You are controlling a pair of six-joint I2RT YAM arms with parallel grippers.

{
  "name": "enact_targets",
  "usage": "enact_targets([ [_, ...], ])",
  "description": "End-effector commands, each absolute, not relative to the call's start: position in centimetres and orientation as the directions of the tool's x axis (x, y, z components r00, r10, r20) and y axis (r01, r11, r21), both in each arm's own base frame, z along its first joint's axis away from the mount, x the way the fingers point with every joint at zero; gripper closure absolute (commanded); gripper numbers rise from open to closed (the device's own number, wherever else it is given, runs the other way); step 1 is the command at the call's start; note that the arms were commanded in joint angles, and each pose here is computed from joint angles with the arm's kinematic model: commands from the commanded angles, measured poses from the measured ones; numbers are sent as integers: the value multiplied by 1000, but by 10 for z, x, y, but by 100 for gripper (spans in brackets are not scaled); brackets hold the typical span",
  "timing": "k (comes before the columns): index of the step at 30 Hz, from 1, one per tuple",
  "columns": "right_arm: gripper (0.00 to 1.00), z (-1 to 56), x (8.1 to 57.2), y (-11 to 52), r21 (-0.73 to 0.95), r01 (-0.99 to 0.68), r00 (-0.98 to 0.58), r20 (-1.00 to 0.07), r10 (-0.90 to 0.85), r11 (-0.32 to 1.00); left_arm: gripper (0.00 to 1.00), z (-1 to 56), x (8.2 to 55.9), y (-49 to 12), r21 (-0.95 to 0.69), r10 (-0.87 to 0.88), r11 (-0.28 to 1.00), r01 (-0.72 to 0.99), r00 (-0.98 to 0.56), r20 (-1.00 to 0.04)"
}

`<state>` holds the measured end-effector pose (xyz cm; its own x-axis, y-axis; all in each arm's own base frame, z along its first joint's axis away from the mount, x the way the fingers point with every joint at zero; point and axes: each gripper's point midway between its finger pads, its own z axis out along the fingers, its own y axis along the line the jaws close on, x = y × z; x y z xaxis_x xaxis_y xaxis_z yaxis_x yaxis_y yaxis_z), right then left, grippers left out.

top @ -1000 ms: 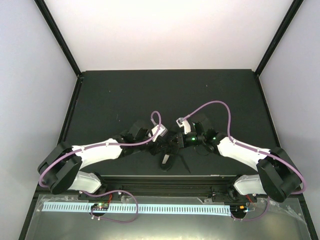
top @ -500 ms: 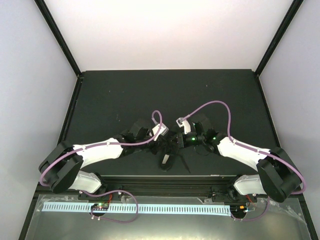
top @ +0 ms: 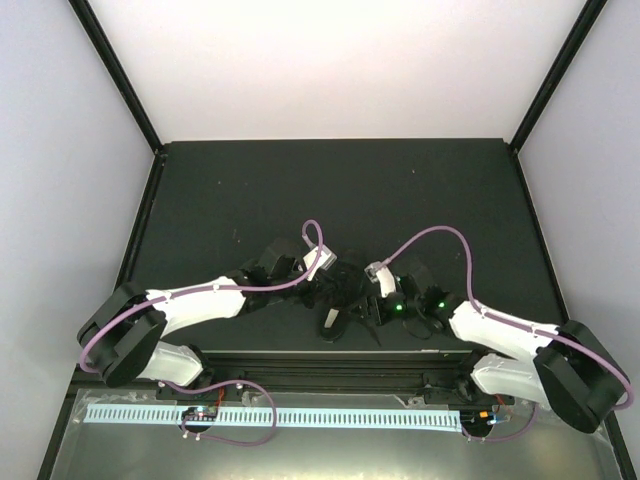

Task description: Tie the shoes

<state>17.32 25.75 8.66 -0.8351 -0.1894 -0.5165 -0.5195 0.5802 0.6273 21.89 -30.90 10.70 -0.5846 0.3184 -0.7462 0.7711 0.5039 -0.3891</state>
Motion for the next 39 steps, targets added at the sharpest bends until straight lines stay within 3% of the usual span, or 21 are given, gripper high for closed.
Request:
enact_targets([
  [1, 30, 80, 181, 261, 554, -581, -776, -599, -199, 597, 98, 119, 223, -311, -389, 285, 494, 777, -568, -772],
  [15, 49, 49, 184, 261, 409, -613, -738, -602, -305, 676, 98, 119, 222, -311, -395, 291, 493, 775, -575, -765],
  [23, 88, 52, 198, 255, 388, -547, -757, -608, -240, 742, 98, 126, 213, -313, -409, 289, 444, 797, -560, -777],
  [26, 98, 55, 200, 252, 398, -520, -767, -606, -210, 756, 99, 127, 204, -314, -426, 291, 401, 811, -553, -781],
  [39, 98, 77, 215, 237, 404, -381, -808, -582, -87, 831, 98, 107, 155, -303, -482, 351, 349, 804, -589, -728],
])
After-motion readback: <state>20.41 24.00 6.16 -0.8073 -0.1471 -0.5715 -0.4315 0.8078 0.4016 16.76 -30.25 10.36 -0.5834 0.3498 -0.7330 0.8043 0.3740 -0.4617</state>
